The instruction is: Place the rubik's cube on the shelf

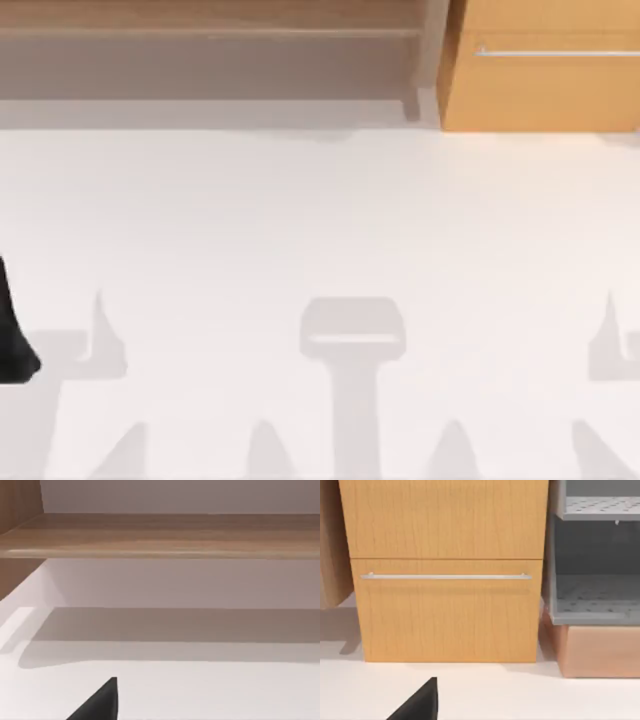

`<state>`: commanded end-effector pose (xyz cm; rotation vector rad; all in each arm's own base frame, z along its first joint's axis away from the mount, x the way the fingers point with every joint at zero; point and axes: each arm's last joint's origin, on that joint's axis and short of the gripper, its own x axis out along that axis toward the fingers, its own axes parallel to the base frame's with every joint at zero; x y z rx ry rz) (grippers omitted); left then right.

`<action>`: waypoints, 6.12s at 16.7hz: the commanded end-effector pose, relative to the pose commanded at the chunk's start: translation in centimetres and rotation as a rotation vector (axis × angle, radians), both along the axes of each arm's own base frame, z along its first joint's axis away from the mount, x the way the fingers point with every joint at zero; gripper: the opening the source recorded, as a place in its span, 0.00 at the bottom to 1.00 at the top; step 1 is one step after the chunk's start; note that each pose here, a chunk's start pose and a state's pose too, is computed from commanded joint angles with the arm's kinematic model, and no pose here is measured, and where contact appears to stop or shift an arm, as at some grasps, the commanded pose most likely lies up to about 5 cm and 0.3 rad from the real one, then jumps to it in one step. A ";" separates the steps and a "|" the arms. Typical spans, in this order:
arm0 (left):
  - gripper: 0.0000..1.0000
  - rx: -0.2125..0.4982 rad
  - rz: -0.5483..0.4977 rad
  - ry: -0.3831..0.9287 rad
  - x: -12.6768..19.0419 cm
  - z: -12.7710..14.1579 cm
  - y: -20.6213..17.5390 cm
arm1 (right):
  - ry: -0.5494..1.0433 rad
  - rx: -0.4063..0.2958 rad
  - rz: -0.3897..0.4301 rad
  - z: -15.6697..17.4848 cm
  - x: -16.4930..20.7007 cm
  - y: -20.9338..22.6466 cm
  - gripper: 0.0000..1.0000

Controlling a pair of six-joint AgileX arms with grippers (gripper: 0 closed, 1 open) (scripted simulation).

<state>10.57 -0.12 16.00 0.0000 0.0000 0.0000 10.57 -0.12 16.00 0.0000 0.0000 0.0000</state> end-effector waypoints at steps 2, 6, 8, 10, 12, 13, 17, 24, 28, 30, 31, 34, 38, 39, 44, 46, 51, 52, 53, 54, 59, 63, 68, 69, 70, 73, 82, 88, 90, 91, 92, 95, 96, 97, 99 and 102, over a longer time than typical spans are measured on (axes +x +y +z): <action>1.00 0.000 0.000 0.000 0.0 0.0 0.0 | 0.000 0.000 0.000 0.0 0.0 0.0 1.00; 1.00 0.000 0.000 0.000 0.0 0.0 0.0 | -0.014 -0.081 0.003 1.5 0.4 0.1 1.00; 1.00 0.000 0.000 0.000 0.0 0.0 0.0 | -0.026 -0.167 0.004 3.0 1.0 0.2 1.00; 1.00 0.000 0.000 0.000 0.0 0.0 0.0 | -0.040 -0.276 0.003 4.7 2.1 0.3 1.00; 1.00 0.000 0.000 0.000 0.0 0.0 0.0 | -0.053 -0.405 0.000 6.6 3.9 0.5 1.00; 1.00 0.000 0.000 0.000 0.0 0.0 0.0 | -0.058 -0.474 -0.002 7.4 5.0 0.6 1.00; 1.00 0.000 0.000 0.000 0.0 0.0 0.0 | -0.070 -0.767 -0.015 9.4 11.3 1.5 1.00; 1.00 0.000 0.000 0.000 0.0 0.0 0.0 | -0.039 -1.240 -0.023 3.9 24.0 4.3 1.00; 1.00 0.000 0.000 0.000 0.0 0.0 0.0 | -0.006 -1.443 -0.010 -2.4 28.2 5.9 1.00; 1.00 0.000 0.000 0.000 0.0 0.0 0.0 | 0.004 -1.511 -0.006 -4.9 29.2 6.5 1.00; 1.00 0.000 0.000 0.000 0.0 0.0 0.0 | 0.006 -1.536 -0.006 -5.8 29.6 6.8 1.00; 1.00 0.000 0.000 0.000 0.0 0.0 0.0 | 0.008 -1.571 -0.008 -7.1 30.0 7.1 1.00; 1.00 0.000 0.000 0.000 0.0 0.0 0.0 | 0.015 -1.570 -0.007 -7.1 29.9 6.8 1.00; 1.00 0.000 0.000 0.000 0.0 0.0 0.0 | 0.013 -1.570 -0.007 -7.1 30.0 6.9 1.00; 1.00 0.000 0.000 0.000 0.0 0.0 0.0 | 0.008 -1.571 -0.008 -7.1 32.0 7.0 1.00; 1.00 0.000 0.000 0.000 0.0 0.0 0.0 | 0.008 -1.571 -0.008 -7.1 32.5 7.0 1.00; 1.00 0.000 0.000 0.000 0.0 0.0 0.0 | 0.008 -1.571 -0.008 -7.1 32.5 7.0 0.85; 1.00 0.000 0.000 0.000 0.0 0.0 0.0 | 0.008 -1.571 -0.008 -7.1 32.5 7.0 0.77; 1.00 0.000 0.000 0.000 0.0 0.0 0.0 | 0.008 -1.571 -0.008 -7.1 32.5 7.0 0.70; 1.00 0.000 0.000 0.000 0.0 0.0 0.0 | 0.008 -1.571 -0.008 -7.1 32.5 7.0 0.62; 1.00 0.000 0.000 0.000 0.0 0.0 0.0 | 0.008 -1.571 -0.008 -7.1 32.5 7.0 0.25; 1.00 0.000 0.000 0.000 0.0 0.0 0.0 | 0.008 -1.571 -0.008 -7.1 32.5 7.0 0.00; 1.00 0.000 0.000 0.000 0.0 0.0 0.0 | 0.008 -1.571 -0.008 -7.1 32.5 7.0 0.00; 1.00 0.000 0.000 0.000 0.0 0.0 0.0 | 0.008 -1.571 -0.008 -7.1 32.5 7.0 0.00; 1.00 0.000 0.000 0.000 0.0 0.0 0.0 | 0.008 -1.571 -0.008 -7.1 32.5 7.0 0.00; 1.00 0.000 0.000 0.000 0.0 0.0 0.0 | 0.008 -1.570 -0.004 -7.1 32.1 7.2 0.00; 1.00 0.000 0.000 0.000 0.0 0.0 0.0 | 0.010 -1.569 -0.002 -7.2 26.1 7.2 0.00; 1.00 0.000 0.000 0.000 0.0 0.0 0.0 | 0.010 -1.565 -0.005 -7.2 25.3 7.2 0.00; 1.00 0.000 0.000 0.000 0.0 0.0 0.0 | 0.017 -1.566 -0.003 -7.3 23.5 7.2 0.00; 1.00 0.000 0.000 0.000 0.0 0.0 0.0 | 0.022 -1.568 0.002 -7.4 22.5 7.1 0.00; 1.00 0.000 0.000 0.000 0.0 0.0 0.0 | 0.024 -1.569 0.005 -7.5 21.5 7.1 0.00; 1.00 0.000 0.000 0.000 0.0 0.0 0.0 | 0.015 -1.569 -0.001 -7.3 19.9 7.2 0.00; 1.00 0.000 0.000 0.000 0.0 0.0 0.0 | 0.015 -1.569 -0.002 -7.3 19.9 7.2 0.00; 1.00 0.000 0.000 0.000 0.0 0.0 0.0 | 0.015 -1.569 -0.002 -7.3 19.9 7.2 0.00; 1.00 0.000 0.000 0.000 0.0 0.0 0.0 | 0.014 -1.569 -0.002 -7.3 19.9 7.2 0.00; 1.00 0.000 0.000 0.000 0.0 0.0 0.0 | 0.012 -1.567 -0.007 -7.3 18.2 7.3 0.00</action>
